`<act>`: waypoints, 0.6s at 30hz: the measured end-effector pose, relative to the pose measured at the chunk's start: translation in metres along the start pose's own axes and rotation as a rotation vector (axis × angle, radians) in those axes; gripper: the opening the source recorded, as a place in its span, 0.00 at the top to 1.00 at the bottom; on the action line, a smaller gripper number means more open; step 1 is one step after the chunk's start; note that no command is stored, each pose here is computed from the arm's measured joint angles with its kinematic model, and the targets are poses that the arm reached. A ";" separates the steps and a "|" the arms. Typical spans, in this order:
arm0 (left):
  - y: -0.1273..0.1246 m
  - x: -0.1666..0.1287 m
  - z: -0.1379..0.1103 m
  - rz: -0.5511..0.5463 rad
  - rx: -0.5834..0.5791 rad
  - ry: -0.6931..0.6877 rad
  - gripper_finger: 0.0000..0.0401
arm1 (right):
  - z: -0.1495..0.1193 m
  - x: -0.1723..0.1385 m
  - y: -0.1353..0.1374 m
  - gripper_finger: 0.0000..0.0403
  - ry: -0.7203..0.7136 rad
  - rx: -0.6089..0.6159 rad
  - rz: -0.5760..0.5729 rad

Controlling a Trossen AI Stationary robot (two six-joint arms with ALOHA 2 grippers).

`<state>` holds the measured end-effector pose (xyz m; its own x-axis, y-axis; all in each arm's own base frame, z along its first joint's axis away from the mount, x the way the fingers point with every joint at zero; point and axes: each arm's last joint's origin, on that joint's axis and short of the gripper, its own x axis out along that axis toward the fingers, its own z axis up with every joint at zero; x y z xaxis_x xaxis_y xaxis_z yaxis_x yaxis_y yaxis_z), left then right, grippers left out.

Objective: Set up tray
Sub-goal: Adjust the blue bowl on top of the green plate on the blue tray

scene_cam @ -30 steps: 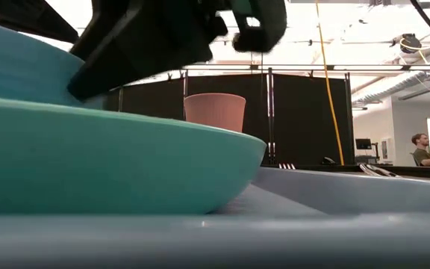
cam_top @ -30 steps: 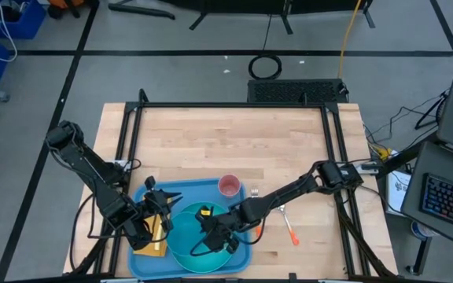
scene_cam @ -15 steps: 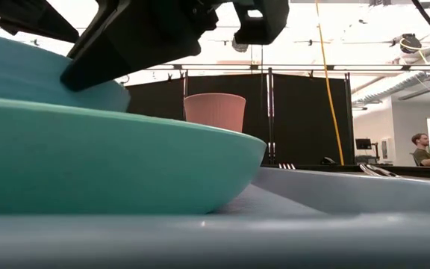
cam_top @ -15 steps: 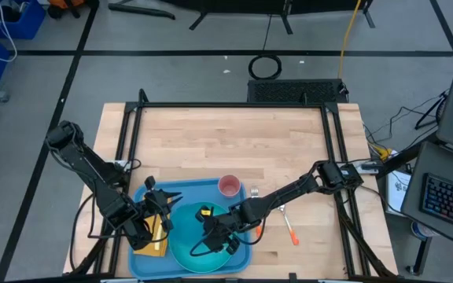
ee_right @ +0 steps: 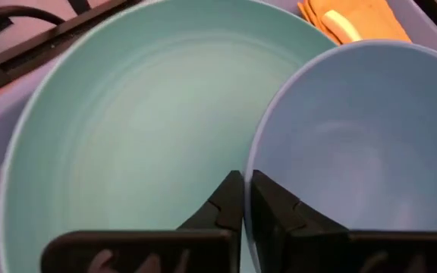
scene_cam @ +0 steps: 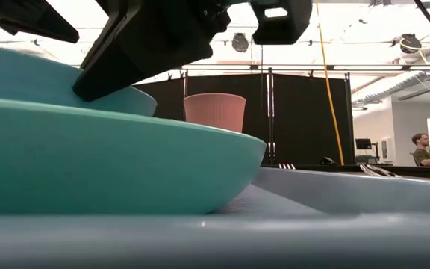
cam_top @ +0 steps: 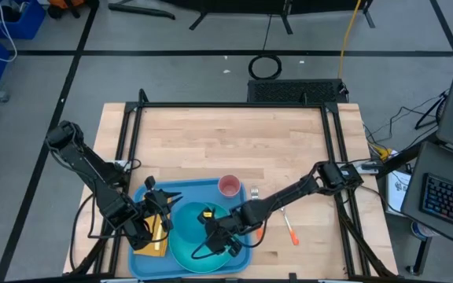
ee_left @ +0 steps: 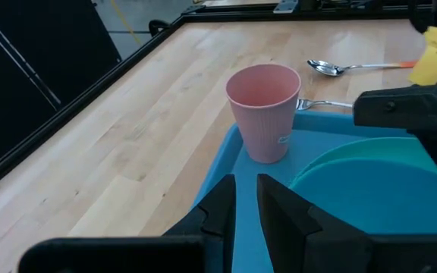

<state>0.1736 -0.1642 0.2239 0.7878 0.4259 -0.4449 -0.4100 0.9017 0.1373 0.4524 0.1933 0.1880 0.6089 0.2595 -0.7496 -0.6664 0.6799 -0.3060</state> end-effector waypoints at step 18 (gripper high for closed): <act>0.000 0.000 0.000 0.000 -0.001 0.001 0.84 | 0.011 -0.018 0.017 0.99 0.021 0.092 0.062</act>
<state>0.1735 -0.1641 0.2240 0.7875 0.4258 -0.4454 -0.4106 0.9016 0.1361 0.4346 0.2077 0.2024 0.5581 0.2889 -0.7779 -0.6593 0.7236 -0.2043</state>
